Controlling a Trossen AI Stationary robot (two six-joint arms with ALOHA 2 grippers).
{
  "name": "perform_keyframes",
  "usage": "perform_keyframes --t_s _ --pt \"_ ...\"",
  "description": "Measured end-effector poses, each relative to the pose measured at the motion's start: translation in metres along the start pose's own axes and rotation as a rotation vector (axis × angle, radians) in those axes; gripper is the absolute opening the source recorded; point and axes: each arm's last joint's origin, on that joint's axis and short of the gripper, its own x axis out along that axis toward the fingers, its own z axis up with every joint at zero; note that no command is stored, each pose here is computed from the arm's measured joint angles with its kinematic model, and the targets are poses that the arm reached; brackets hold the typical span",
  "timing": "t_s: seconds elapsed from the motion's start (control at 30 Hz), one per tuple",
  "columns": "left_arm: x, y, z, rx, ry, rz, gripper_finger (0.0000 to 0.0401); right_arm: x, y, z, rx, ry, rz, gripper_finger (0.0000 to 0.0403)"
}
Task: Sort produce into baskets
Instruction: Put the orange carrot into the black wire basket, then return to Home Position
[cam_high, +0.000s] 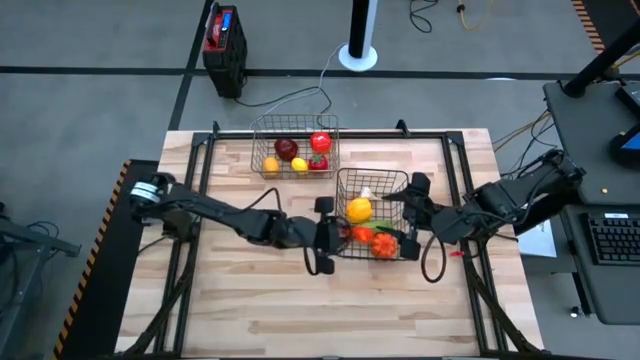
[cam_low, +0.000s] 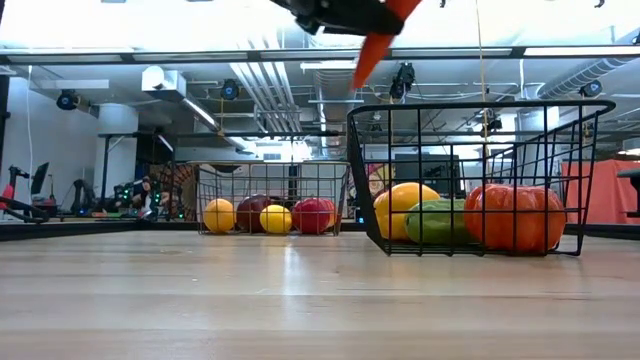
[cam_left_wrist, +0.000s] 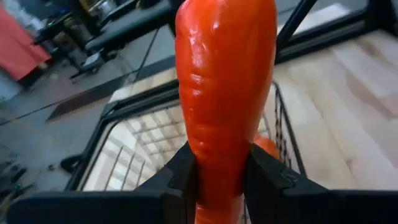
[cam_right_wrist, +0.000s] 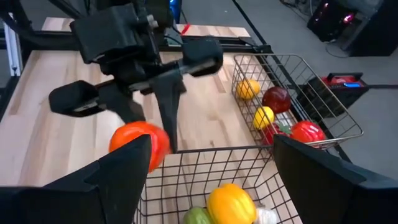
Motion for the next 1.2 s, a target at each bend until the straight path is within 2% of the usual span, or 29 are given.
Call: perform_keyframes --t_s 0.1,0.37,0.63,0.8,1.0,1.2 --pt "0.01 0.007 -0.002 -0.017 -0.046 -0.042 0.0073 0.0 -0.001 0.0 -0.001 -0.003 -0.015 0.0325" --pt "0.027 0.018 -0.012 -0.04 -0.058 -0.014 0.0078 0.0 0.0 0.0 -0.003 -0.004 -0.017 0.0325" --pt "0.039 0.022 -0.023 -0.081 -0.033 0.006 0.0187 0.0 0.0 -0.001 0.004 -0.004 -0.017 0.0325" --pt "0.039 0.022 -0.024 -0.09 -0.03 0.006 0.0224 0.0 0.0 -0.001 0.002 -0.004 -0.017 0.0325" --pt "0.025 0.022 -0.015 -0.074 -0.012 -0.017 0.0235 0.009 0.004 -0.011 -0.043 0.005 -0.019 0.0325" --pt "-0.008 0.02 0.0 -0.021 -0.014 -0.062 0.0236 0.03 0.015 -0.037 -0.098 -0.084 0.008 0.0325"
